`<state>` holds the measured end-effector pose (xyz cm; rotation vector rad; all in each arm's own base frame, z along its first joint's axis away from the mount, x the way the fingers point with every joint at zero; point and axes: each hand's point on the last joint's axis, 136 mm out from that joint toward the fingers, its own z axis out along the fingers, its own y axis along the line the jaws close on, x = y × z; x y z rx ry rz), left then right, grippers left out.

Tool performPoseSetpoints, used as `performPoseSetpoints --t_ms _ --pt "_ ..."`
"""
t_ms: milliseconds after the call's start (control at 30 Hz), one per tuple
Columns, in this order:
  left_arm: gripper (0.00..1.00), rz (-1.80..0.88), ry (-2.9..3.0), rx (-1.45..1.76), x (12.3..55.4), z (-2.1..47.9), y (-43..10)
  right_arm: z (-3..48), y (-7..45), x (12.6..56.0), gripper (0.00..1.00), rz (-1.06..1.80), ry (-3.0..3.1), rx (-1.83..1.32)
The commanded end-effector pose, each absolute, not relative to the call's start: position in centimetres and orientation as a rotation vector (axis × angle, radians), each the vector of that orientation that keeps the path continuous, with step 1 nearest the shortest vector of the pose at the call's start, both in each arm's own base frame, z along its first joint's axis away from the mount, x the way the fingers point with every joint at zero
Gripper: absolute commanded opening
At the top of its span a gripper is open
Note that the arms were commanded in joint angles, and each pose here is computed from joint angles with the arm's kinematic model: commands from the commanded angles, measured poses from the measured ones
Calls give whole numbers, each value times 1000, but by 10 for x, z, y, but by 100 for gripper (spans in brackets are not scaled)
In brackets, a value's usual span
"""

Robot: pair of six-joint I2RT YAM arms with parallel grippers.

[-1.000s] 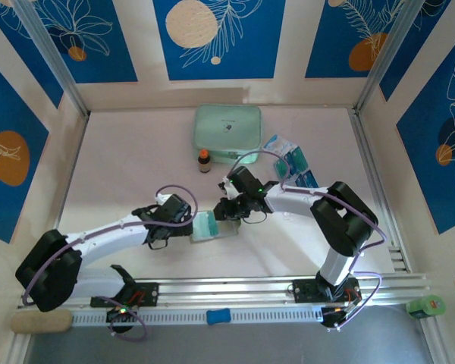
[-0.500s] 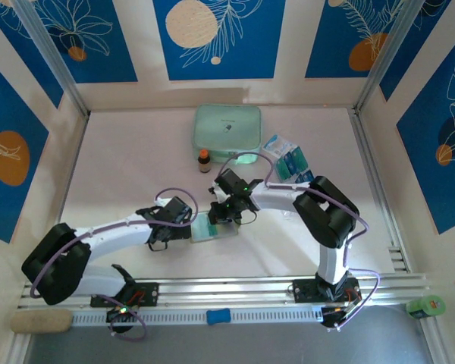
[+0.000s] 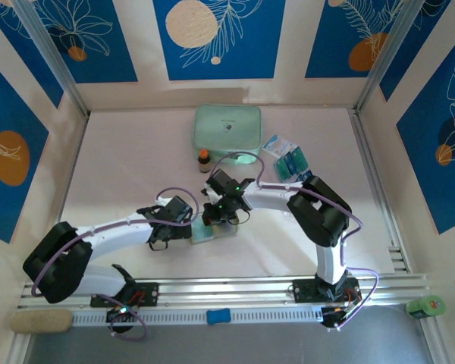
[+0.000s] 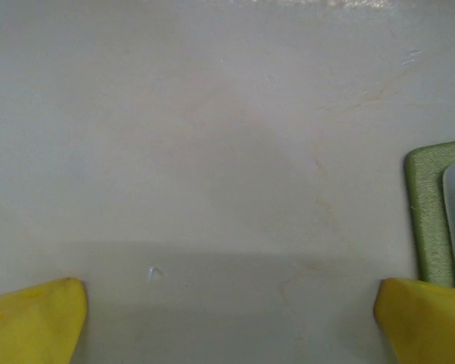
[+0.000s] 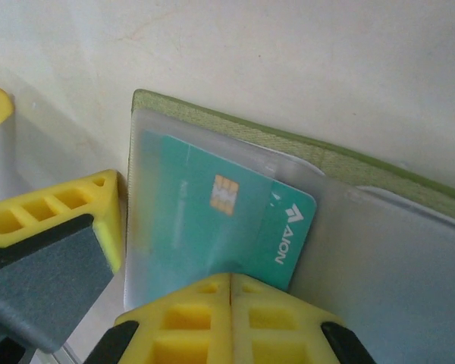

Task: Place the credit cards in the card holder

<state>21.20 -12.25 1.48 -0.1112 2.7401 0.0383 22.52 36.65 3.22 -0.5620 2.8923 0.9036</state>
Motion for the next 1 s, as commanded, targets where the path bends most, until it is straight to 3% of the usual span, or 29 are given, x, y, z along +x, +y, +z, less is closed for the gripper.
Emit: performPoseSetpoints --t_ms 0,967 --pt "100 59 2754 -105 213 9 -120 50 353 228 3 887 2880 -523" --pt "100 56 2755 -95 215 6 -123 20 360 223 2 850 2960 -543"
